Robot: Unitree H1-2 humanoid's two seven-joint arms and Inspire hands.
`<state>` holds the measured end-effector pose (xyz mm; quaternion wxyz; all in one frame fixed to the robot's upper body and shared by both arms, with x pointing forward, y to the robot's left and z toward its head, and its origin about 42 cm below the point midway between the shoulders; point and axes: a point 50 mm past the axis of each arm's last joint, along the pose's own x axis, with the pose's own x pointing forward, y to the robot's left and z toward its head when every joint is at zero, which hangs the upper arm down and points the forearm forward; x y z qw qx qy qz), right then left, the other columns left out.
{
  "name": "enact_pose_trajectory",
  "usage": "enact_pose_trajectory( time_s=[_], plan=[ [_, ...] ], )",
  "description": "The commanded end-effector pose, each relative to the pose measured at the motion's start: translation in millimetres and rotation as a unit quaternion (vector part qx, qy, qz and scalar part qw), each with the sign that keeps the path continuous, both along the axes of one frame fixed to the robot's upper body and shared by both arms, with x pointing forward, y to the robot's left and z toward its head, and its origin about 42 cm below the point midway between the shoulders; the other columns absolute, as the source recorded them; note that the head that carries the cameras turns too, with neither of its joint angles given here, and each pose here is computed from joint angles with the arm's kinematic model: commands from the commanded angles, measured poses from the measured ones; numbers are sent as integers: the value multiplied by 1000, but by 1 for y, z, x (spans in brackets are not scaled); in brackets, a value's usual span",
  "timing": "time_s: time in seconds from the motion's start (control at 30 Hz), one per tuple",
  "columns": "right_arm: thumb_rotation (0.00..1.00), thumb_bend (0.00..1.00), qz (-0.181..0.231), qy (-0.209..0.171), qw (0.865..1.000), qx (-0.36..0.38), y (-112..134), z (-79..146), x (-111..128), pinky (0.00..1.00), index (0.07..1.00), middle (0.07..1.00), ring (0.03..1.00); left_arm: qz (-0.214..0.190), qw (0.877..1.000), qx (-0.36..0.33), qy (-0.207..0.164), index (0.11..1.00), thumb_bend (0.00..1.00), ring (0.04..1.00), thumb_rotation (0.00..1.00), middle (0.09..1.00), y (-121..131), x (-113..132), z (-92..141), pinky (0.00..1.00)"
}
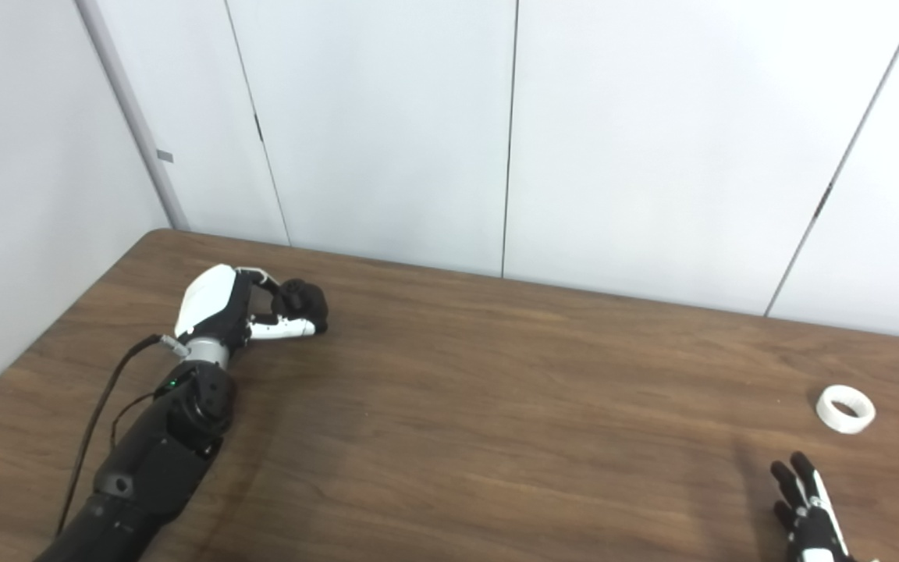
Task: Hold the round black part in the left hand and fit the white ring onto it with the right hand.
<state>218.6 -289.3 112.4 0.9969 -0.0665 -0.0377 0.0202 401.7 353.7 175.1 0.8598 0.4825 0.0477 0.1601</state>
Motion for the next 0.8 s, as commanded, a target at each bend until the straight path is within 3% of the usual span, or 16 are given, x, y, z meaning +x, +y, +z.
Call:
enact_pose_trajectory(
  time_s=[0.0, 0.2, 0.37, 0.6, 0.77],
  plan=[
    [1000, 495, -9, 28, 1000, 7, 5, -12, -11, 1000, 1000, 951, 1000, -15, 999, 29, -37, 483, 523, 898, 47, 768, -3, -1, 27, 1000],
    [1000, 495, -11, 26, 1000, 3, 10, -14, -8, 1000, 994, 932, 996, -57, 998, 24, -34, 483, 524, 888, 51, 761, -34, -27, 33, 1000],
    [1000, 512, -12, 21, 1000, -2, 15, -14, -5, 1000, 990, 923, 979, -122, 992, 26, -32, 484, 524, 871, 52, 765, -72, -54, 38, 1000],
    [1000, 521, -12, 9, 1000, -11, 24, -10, -4, 1000, 976, 910, 949, -202, 978, 44, -21, 484, 524, 876, 61, 783, -119, -85, 35, 1000],
    [971, 526, -14, 7, 1000, -7, 30, -7, -6, 1000, 963, 901, 947, -255, 963, 78, -39, 484, 524, 871, 60, 777, -150, -104, 28, 1000]
  ],
)
